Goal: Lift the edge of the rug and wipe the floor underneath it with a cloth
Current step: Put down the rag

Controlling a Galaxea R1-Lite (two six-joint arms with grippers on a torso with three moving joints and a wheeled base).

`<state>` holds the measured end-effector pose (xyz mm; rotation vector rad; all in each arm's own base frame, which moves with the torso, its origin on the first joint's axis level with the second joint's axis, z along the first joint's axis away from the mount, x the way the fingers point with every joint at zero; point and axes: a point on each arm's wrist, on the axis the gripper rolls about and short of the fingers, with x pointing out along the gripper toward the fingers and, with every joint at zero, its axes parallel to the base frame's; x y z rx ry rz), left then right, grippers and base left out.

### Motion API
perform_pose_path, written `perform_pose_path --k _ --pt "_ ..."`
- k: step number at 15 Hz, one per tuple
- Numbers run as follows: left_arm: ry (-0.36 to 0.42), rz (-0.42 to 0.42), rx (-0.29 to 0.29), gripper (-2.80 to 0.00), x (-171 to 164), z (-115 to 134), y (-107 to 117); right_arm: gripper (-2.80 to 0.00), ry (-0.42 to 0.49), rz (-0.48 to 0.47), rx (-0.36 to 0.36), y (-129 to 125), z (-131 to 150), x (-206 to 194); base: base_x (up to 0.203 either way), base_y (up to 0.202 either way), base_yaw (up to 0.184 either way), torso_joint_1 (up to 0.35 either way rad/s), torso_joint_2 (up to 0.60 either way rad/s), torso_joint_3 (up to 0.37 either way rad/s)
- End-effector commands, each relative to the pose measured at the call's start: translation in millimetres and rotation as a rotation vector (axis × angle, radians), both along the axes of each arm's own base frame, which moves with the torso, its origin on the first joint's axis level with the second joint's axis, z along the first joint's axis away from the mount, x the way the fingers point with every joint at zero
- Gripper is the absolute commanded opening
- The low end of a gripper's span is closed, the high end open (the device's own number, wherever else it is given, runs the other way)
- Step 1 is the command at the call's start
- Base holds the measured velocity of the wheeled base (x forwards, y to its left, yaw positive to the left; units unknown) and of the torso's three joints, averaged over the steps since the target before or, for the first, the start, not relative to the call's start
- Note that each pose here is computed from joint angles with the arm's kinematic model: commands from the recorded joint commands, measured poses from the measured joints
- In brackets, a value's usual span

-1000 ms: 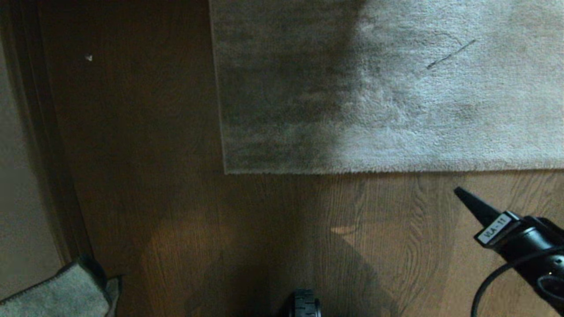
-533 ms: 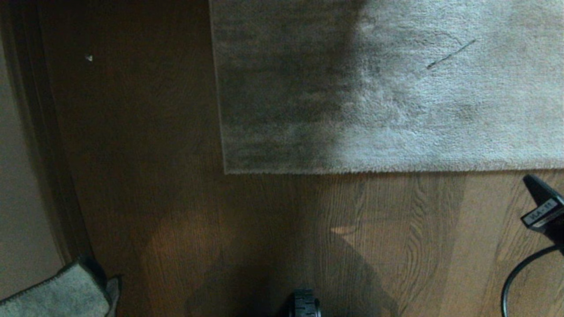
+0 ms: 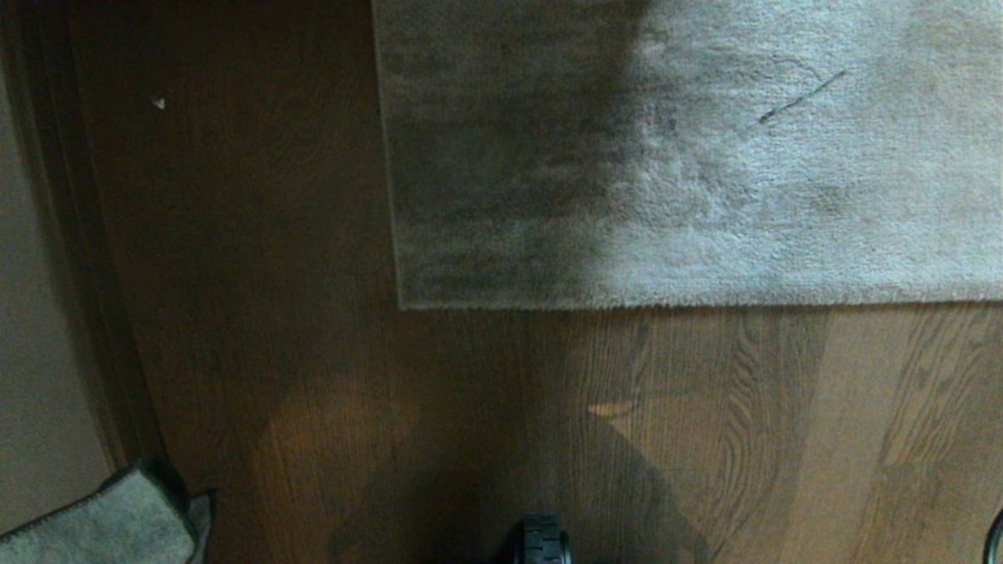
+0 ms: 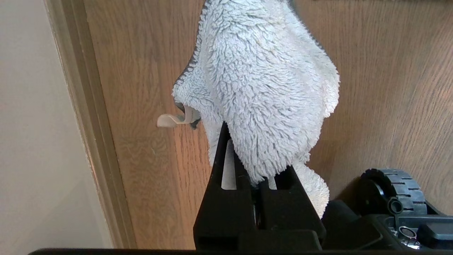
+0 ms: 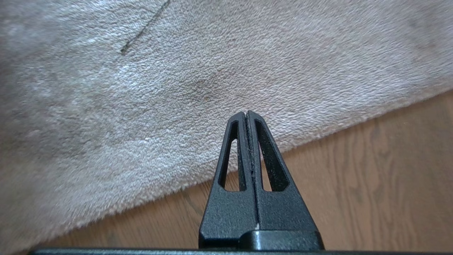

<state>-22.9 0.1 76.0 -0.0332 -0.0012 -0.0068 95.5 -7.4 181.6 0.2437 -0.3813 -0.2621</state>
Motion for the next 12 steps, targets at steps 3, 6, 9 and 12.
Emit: perform_pose_path --k 3,6,9,12 --pt "-0.001 0.000 -0.001 -2.80 0.0 0.0 0.0 -2.80 -0.066 0.117 -0.062 3.5 -7.0 -65.0 0.000 0.000 0.000 0.000 0.00 0.000" --pt "0.000 0.001 -0.001 -2.80 0.0 -0.1 0.0 -2.80 -0.024 0.219 -0.133 6.6 -38.6 -108.1 0.000 0.000 0.000 0.000 0.00 0.000" --pt "0.000 0.001 -0.002 -2.80 0.0 -0.1 0.0 -2.80 0.234 0.247 -0.201 7.3 -87.8 -120.1 0.000 0.000 0.000 0.000 0.00 0.000" --pt "0.000 0.001 -0.002 -2.80 0.0 -0.1 0.0 -2.80 0.384 0.214 -0.280 6.6 -105.2 -118.3 0.000 0.000 0.000 0.000 0.00 0.000"
